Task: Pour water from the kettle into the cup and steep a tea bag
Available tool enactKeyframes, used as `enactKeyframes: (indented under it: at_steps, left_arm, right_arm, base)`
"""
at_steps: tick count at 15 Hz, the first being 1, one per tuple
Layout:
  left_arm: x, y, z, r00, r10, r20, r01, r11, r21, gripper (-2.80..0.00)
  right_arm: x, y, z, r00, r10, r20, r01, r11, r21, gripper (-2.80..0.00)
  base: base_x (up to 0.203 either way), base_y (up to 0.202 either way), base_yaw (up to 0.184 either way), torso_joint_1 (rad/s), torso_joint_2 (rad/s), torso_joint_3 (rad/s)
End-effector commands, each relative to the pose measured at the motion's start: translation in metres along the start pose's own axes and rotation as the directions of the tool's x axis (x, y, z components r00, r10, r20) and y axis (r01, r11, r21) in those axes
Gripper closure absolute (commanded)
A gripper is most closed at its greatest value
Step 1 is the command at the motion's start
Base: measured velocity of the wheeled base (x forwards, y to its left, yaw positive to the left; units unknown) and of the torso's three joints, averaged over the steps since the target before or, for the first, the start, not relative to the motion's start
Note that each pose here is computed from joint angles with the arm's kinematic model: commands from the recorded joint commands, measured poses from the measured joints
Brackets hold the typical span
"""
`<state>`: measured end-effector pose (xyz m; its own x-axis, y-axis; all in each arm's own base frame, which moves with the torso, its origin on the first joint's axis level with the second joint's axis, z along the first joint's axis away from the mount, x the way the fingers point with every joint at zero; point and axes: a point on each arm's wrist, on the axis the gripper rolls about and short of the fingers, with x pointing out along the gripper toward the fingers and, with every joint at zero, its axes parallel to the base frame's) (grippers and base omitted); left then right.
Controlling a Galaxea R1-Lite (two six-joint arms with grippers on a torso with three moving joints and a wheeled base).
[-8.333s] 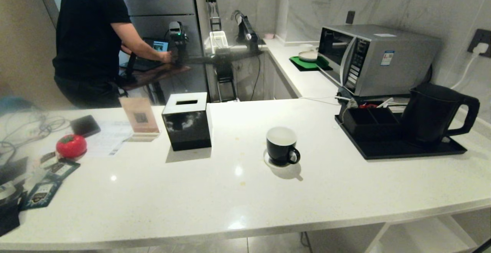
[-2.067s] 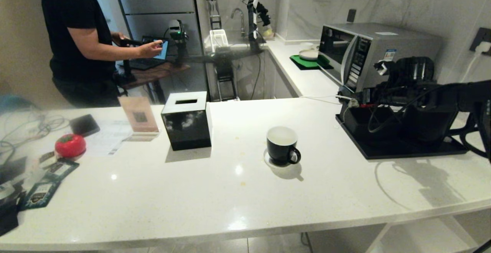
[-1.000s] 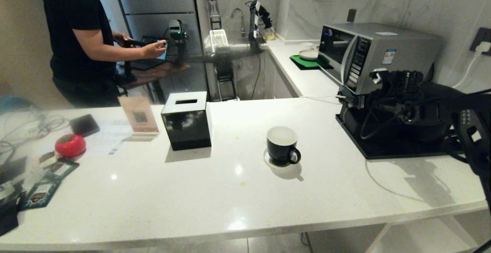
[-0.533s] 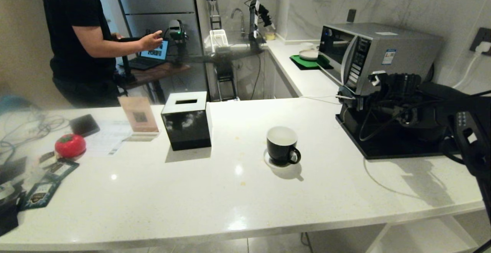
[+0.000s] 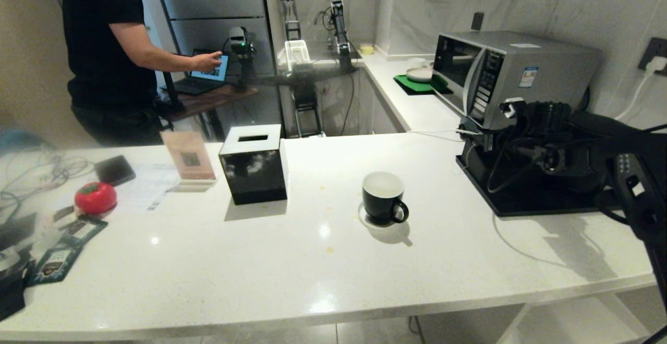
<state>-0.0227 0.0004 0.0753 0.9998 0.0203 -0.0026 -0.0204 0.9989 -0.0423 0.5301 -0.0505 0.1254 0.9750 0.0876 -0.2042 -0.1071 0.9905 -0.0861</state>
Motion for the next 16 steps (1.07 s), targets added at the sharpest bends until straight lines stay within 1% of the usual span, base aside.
enactKeyframes:
  at_steps: [1,10,13,16]
  left_arm:
    - [0.0,0.0,0.0,1.0,0.001,0.0,-0.001,1.0,-0.001,0.0]
    - [0.0,0.0,0.0,1.0,0.001,0.0,-0.001,1.0,-0.001,0.0]
    - [0.0,0.0,0.0,1.0,0.001,0.0,-0.001,1.0,-0.001,0.0]
    - [0.0,0.0,0.0,1.0,0.001,0.0,-0.001,1.0,-0.001,0.0]
  right_arm:
    - [0.0,0.0,0.0,1.0,0.002,0.003,-0.002,1.0,-0.001,0.0]
    - [0.0,0.001,0.001,1.0,0.002,0.004,-0.002,1.0,0.0,0.0]
    - [-0.002,0.001,0.006,1.0,0.003,0.015,-0.003,1.0,-0.003,0.0]
    - [-0.009,0.001,0.018,0.999,0.001,0.035,0.0,1.0,-0.005,0.0]
  base:
    - [0.0,0.0,0.0,0.0,0.0,0.0]
    - [0.0,0.0,0.0,0.0,0.0,0.0]
    - [0.0,0.0,0.0,0.0,0.0,0.0]
    - [0.0,0.0,0.0,0.0,0.0,0.0]
